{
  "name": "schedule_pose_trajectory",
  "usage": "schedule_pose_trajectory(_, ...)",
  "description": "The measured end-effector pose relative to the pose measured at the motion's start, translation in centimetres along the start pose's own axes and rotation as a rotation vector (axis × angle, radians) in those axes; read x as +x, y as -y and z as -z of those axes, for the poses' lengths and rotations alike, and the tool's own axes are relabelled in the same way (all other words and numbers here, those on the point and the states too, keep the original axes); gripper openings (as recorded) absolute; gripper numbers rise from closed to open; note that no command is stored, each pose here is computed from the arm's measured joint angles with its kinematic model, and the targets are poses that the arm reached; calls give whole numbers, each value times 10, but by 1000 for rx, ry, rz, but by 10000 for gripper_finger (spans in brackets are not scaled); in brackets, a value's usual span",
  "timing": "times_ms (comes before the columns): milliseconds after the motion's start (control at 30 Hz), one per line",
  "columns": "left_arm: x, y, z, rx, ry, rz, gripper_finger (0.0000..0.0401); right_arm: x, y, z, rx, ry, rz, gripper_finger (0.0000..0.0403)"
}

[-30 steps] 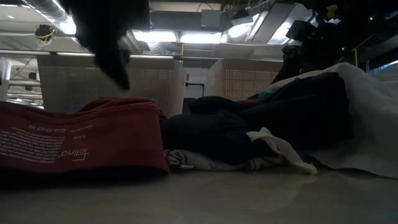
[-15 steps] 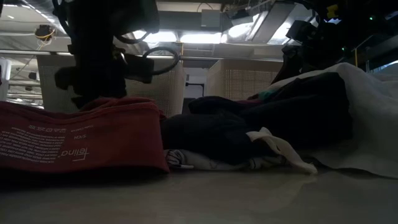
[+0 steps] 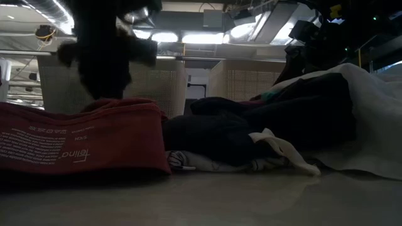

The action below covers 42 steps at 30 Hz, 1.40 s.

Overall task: Sort clothes
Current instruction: Put the blue towel into the left white laundry bin

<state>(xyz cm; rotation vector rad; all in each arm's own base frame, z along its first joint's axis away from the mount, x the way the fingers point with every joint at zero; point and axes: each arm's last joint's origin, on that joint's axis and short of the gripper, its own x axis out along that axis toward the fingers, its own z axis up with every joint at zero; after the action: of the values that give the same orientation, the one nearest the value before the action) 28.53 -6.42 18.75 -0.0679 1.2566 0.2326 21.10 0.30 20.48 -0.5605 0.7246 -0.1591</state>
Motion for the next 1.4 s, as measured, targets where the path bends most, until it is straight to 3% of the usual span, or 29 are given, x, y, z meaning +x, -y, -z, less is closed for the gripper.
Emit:
schedule_pose_trajectory(200,-57,-9,-10,18,162,26,7,0,0,0,-3,0,1,259)
schedule_pose_trajectory(367,-99,-24,-4,-5,329,2,3,0,0,0,-3,1,2,259)
schedule_pose_trajectory(767,-184,-64,19,-140,799,-216,3,1,0,-1,1,11,7,259)
schedule_pose_trajectory(867,-199,-71,22,-145,886,-308,6,3,0,-2,0,9,6,259)
schedule_pose_trajectory(1067,-223,-86,24,-181,982,-624,2,10,-4,-1,-9,-11,-3,259)
schedule_pose_trajectory(1233,-232,-109,18,-197,967,-798,7,18,-8,0,-24,-28,-11,259)
schedule_pose_trajectory(1400,-221,-141,17,-275,849,-950,3,24,-10,-2,-31,-15,-7,259)
